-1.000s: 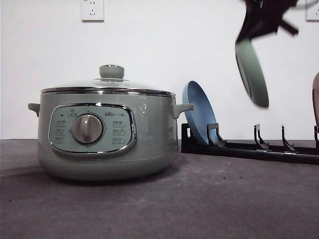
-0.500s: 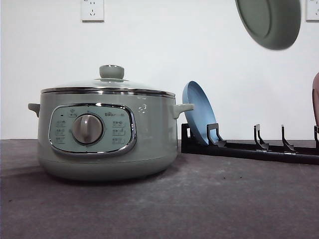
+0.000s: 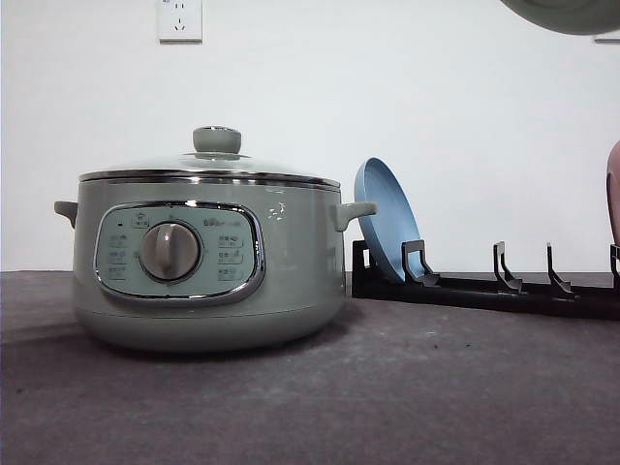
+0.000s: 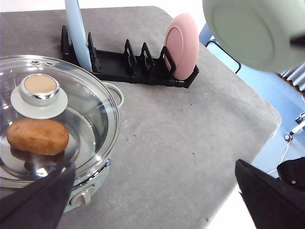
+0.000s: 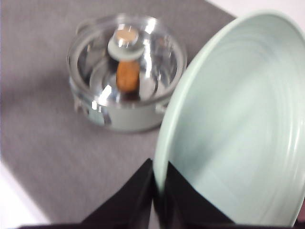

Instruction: Transfer potato from steamer to green plate

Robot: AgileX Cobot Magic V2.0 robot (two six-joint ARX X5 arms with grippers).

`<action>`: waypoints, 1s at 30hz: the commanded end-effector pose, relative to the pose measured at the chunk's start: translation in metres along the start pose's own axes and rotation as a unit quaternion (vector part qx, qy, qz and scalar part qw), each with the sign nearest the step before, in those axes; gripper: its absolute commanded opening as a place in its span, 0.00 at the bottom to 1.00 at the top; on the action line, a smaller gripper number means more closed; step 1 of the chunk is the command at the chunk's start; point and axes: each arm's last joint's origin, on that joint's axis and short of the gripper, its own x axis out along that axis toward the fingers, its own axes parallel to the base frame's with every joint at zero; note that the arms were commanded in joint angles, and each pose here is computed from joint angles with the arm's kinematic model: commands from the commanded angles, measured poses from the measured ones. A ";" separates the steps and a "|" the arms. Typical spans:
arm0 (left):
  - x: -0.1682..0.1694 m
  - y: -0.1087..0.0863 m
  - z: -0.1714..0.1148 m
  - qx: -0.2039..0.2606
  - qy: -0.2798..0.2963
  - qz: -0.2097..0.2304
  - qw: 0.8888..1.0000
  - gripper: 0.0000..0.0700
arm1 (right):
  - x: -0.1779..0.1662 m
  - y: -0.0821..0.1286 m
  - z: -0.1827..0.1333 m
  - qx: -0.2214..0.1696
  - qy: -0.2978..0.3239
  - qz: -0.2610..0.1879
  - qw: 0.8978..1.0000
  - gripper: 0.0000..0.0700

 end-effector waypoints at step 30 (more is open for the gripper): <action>-0.001 -0.002 0.006 0.011 -0.005 -0.005 1.000 1.00 | 0.165 0.083 -0.122 -0.009 0.206 -0.047 0.977 0.00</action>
